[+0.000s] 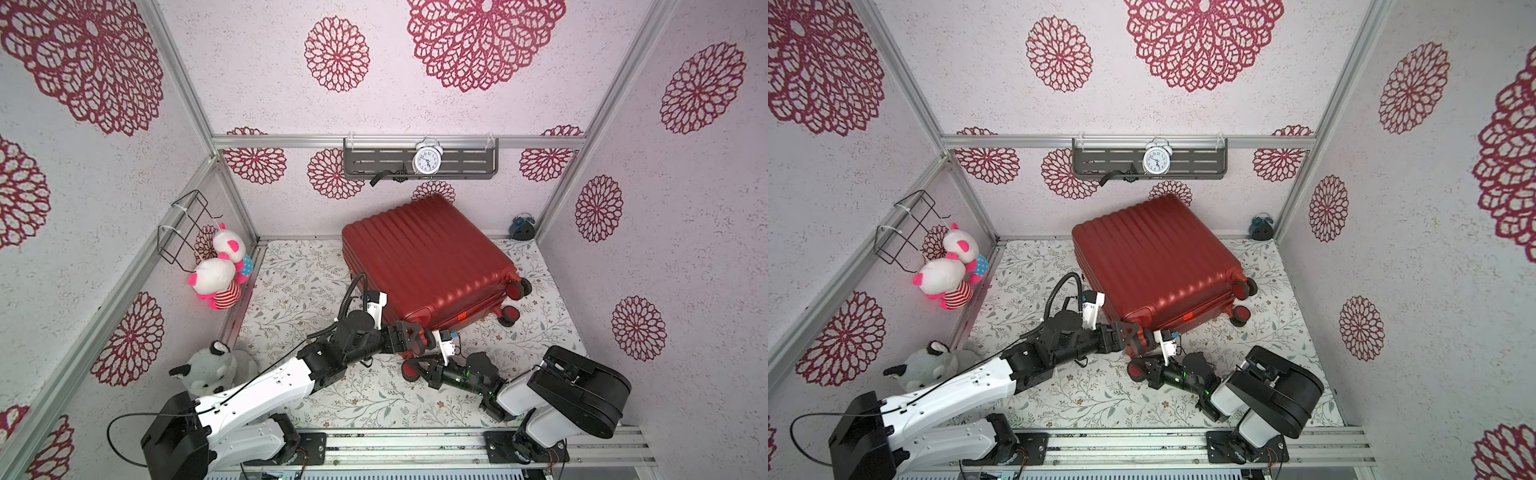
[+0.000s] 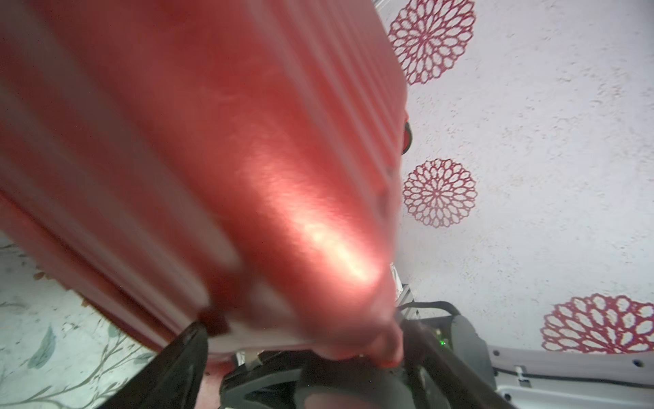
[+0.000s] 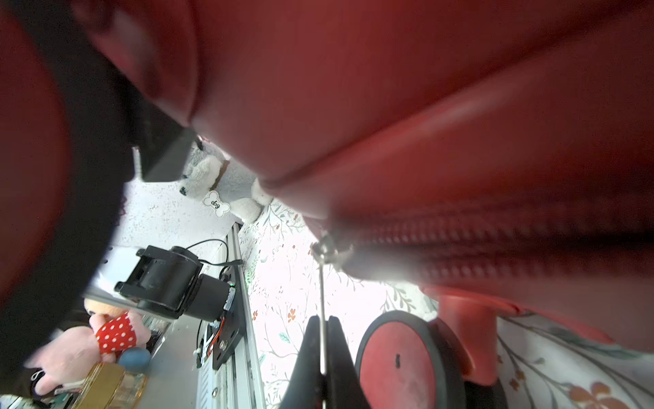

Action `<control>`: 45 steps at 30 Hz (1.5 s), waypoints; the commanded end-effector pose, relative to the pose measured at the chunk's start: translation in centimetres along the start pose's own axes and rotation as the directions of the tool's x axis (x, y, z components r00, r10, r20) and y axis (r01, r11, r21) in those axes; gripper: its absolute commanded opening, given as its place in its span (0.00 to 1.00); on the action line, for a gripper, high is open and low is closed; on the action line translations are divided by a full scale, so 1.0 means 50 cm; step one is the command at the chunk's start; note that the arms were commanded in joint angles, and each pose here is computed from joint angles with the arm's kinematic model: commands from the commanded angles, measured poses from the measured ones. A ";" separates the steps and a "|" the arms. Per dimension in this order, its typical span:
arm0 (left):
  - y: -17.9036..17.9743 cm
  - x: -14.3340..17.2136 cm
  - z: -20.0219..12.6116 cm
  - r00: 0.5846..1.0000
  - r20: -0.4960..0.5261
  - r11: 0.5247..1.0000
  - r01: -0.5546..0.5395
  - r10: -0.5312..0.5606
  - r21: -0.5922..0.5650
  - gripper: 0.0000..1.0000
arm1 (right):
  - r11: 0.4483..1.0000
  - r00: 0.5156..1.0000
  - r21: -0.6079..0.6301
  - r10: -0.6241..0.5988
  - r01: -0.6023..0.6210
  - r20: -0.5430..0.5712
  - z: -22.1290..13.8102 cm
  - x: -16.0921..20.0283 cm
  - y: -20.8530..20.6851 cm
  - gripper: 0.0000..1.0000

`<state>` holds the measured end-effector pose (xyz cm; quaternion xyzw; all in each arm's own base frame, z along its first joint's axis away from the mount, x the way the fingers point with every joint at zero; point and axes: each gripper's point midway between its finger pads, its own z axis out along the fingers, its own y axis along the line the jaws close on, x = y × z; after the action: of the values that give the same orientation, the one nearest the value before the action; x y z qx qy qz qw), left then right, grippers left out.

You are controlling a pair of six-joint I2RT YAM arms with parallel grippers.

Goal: Open the suitcase zippers
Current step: Unzip the zipper on the suitcase.

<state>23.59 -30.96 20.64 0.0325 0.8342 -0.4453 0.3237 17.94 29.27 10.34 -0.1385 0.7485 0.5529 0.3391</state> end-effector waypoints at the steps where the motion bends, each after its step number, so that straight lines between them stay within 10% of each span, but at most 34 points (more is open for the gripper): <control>1: -0.049 -0.014 0.018 1.000 -0.021 0.993 -0.013 0.016 0.119 0.88 | 1.000 0.995 0.002 0.016 -0.016 -0.093 -0.001 0.034 -0.010 0.00; 21: -0.067 -0.072 0.089 0.999 -0.044 0.982 0.026 -0.018 0.187 0.85 | 0.971 0.989 -0.189 -0.144 0.145 0.021 0.068 0.058 0.111 0.00; 45: -0.016 -0.063 0.058 0.999 -0.027 0.997 -0.026 0.028 0.069 0.83 | 0.982 0.982 -0.169 -0.109 0.083 -0.155 0.170 0.172 0.089 0.00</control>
<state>28.43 -32.10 20.72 0.0130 0.8358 -0.4661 0.2899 23.24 34.65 10.23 -0.0542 0.7162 0.5107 0.4724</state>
